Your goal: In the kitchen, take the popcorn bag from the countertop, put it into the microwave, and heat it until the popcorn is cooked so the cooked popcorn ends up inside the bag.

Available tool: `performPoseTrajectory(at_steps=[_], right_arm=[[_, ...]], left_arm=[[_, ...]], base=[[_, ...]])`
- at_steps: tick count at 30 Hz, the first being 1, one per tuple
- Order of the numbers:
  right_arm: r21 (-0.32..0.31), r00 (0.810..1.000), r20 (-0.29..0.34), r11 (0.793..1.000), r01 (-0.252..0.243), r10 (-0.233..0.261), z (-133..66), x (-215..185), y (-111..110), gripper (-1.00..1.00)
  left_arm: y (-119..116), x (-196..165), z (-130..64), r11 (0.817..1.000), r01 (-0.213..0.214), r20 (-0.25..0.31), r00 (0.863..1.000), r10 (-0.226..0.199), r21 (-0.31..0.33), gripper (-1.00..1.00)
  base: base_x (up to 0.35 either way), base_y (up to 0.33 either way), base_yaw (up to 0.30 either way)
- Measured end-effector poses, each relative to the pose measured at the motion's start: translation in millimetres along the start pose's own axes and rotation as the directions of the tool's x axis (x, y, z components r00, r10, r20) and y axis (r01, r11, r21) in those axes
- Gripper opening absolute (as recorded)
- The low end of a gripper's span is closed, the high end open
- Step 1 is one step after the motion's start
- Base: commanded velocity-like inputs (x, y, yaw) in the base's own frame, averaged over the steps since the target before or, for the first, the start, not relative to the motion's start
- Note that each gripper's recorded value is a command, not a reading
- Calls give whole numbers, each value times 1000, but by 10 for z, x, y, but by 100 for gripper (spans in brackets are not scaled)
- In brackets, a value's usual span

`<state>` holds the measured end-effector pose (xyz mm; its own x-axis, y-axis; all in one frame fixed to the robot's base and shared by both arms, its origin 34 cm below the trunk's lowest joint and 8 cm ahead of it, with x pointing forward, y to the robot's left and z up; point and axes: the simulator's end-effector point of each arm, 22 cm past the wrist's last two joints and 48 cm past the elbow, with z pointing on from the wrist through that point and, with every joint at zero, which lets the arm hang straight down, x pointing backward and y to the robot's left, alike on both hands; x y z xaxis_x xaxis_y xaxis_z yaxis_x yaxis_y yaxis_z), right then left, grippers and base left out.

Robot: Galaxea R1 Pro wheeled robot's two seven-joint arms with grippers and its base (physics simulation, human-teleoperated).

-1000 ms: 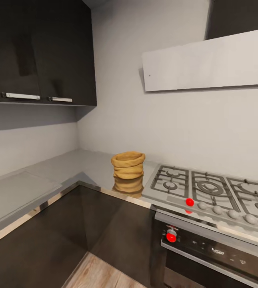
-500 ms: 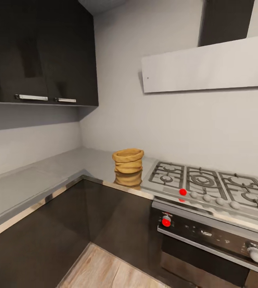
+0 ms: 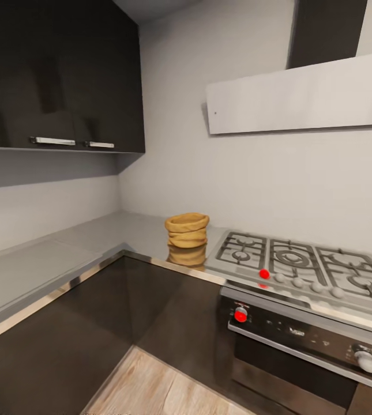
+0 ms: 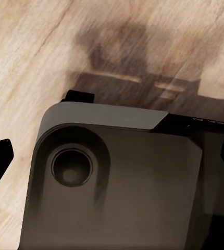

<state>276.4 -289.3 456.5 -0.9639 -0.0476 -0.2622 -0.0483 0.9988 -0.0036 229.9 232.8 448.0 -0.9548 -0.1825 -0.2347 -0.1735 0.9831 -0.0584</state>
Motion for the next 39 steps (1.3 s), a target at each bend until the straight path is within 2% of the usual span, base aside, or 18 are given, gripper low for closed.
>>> performPoseTrajectory(at_steps=[17,19,20,22,23,39], right_arm=[[0,1000,-8,1000,-1,1,0,17,0,100],[0,1000,-9,1000,-1,1,0,19,0,100],[0,1000,-8,1000,1,-1,0,17,0,100],[0,1000,-5,1000,2,-2,0,11,0,100],[0,1000,-4,1000,2,-2,0,7,0,100],[1,1000,-2,1000,1,-1,-176,-50,-9,100]], left_arm=[[-2,-14,1,1000,1,3,1000,-1,0,100],[9,-23,1,1000,21,5,1000,-21,-5,100],[27,-17,1,996,83,4,997,-83,-13,100],[40,-6,0,992,128,3,992,-127,-18,100],[41,-6,0,991,132,3,991,-132,-19,100],[32,-90,-175,991,129,11,992,-129,-17,100]], base=[[0,0,17],[0,0,0],[0,0,0],[0,0,0],[0,0,0],[0,0,0]])
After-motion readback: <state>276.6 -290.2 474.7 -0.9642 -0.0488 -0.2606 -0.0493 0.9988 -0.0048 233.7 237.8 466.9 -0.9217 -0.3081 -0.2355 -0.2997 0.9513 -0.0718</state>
